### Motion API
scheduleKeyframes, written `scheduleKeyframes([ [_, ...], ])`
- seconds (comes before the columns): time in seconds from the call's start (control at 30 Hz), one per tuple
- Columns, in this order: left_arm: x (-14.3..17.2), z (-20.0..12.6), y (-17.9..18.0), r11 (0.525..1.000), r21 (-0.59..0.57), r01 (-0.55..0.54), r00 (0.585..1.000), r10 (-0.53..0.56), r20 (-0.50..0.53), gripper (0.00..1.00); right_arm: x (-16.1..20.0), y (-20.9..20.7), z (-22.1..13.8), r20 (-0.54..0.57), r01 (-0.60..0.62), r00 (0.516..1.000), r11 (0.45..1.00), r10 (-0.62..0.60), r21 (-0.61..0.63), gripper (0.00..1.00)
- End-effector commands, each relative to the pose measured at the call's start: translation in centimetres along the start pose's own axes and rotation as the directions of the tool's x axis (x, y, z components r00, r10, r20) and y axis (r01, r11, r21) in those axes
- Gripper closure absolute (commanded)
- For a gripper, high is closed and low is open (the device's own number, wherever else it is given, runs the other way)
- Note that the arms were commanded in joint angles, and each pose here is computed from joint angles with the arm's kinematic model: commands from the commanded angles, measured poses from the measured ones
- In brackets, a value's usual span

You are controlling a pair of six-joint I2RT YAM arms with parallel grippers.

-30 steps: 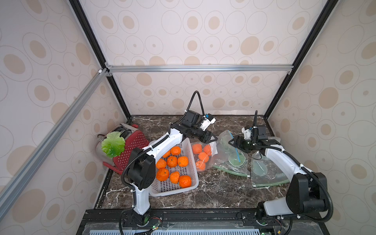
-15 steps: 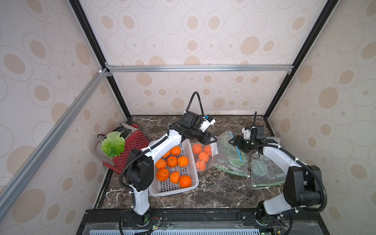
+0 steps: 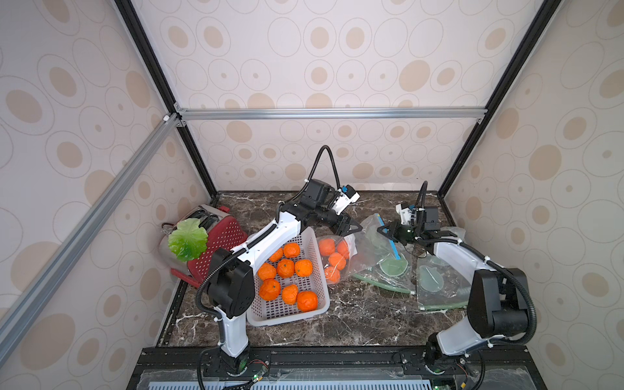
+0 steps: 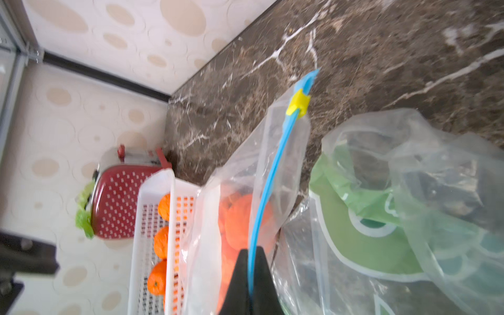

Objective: Open the zip-top bag and take out the orange
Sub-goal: Adjust the zipper food storage bag at the center of the board.

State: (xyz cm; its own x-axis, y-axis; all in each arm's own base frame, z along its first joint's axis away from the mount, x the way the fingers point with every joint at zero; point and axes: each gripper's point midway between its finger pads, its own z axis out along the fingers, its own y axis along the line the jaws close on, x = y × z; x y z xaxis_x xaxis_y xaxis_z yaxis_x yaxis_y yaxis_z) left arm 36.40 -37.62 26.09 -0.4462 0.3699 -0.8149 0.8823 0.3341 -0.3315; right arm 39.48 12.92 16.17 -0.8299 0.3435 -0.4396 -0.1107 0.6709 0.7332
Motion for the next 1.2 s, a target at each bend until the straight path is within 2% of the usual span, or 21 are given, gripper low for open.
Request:
scheduleKeyframes([
  [0.0, -0.9, -0.2, 0.0, 0.996, 0.019, -0.083, 0.997, 0.083, -0.002, 0.37, 2.5, 1.7, -1.6, -0.014, 0.125, 0.992, 0.991, -0.126, -0.05, 1.0],
  [0.1, -0.5, 0.0, 0.5, 0.991, 0.023, -0.135, 0.99, 0.136, -0.036, 0.28, 5.8, 2.0, -2.9, -0.029, 0.242, 0.97, 0.97, -0.243, -0.032, 1.0],
  [0.27, 0.8, 1.1, -0.1, 0.966, 0.152, -0.209, 0.967, 0.227, -0.114, 0.19, 9.7, 4.6, -4.5, -0.014, 0.472, 0.881, 0.879, -0.474, -0.068, 1.0],
  [0.4, 1.4, 1.8, -0.4, 0.931, 0.244, -0.27, 0.943, 0.307, -0.125, 0.14, 11.3, 6.1, -5.9, 0.013, 0.565, 0.823, 0.817, -0.568, -0.111, 1.0],
  [0.5, 2.1, 2.2, -1.0, 0.89, 0.318, -0.328, 0.922, 0.374, -0.098, 0.1, 12.0, 6.6, -6.3, 0.031, 0.624, 0.779, 0.769, -0.627, -0.139, 1.0],
  [0.7, 3.0, 1.5, -3.2, 0.752, 0.462, -0.469, 0.862, 0.504, 0.054, 0.04, 14.1, 6.9, -6.7, -0.019, 0.688, 0.71, 0.699, -0.704, -0.194, 1.0],
  [0.83, 2.4, 2.2, -3.0, 0.728, 0.473, -0.496, 0.852, 0.513, 0.105, 0.02, 15.9, 7.2, -7.5, -0.086, 0.726, 0.647, 0.647, -0.757, -0.233, 0.99],
  [0.93, 2.8, 3.1, -2.1, 0.733, 0.46, -0.502, 0.847, 0.524, 0.089, 0.02, 16.1, 6.2, -8.7, -0.159, 0.756, 0.612, 0.632, -0.775, -0.17, 0.97],
  [0.97, 2.8, 3.3, -1.9, 0.737, 0.458, -0.498, 0.851, 0.517, 0.092, 0.03, 16.0, 5.8, -9.1, -0.171, 0.757, 0.617, 0.639, -0.768, -0.14, 0.94],
  [1.0, 2.7, 3.7, -1.8, 0.739, 0.46, -0.492, 0.857, 0.505, 0.105, 0.03, 15.8, 5.5, -9.5, -0.178, 0.754, 0.628, 0.649, -0.758, -0.104, 0.86],
  [1.03, 2.7, 3.9, -1.8, 0.74, 0.465, -0.486, 0.862, 0.494, 0.114, 0.04, 15.7, 5.3, -9.8, -0.175, 0.751, 0.638, 0.656, -0.75, -0.074, 0.71],
  [1.07, 2.7, 4.0, -1.8, 0.74, 0.468, -0.484, 0.864, 0.49, 0.118, 0.05, 15.3, 5.0, -10.0, -0.166, 0.739, 0.659, 0.673, -0.733, -0.034, 0.61],
  [1.13, 2.4, 3.9, -2.0, 0.737, 0.476, -0.48, 0.868, 0.476, 0.139, 0.06, 14.0, 4.2, -10.5, -0.124, 0.658, 0.752, 0.748, -0.648, 0.086, 0.42],
  [1.17, 2.3, 3.9, -2.0, 0.737, 0.477, -0.478, 0.871, 0.47, 0.146, 0.06, 13.6, 3.9, -10.8, -0.105, 0.621, 0.784, 0.774, -0.612, 0.124, 0.36],
])
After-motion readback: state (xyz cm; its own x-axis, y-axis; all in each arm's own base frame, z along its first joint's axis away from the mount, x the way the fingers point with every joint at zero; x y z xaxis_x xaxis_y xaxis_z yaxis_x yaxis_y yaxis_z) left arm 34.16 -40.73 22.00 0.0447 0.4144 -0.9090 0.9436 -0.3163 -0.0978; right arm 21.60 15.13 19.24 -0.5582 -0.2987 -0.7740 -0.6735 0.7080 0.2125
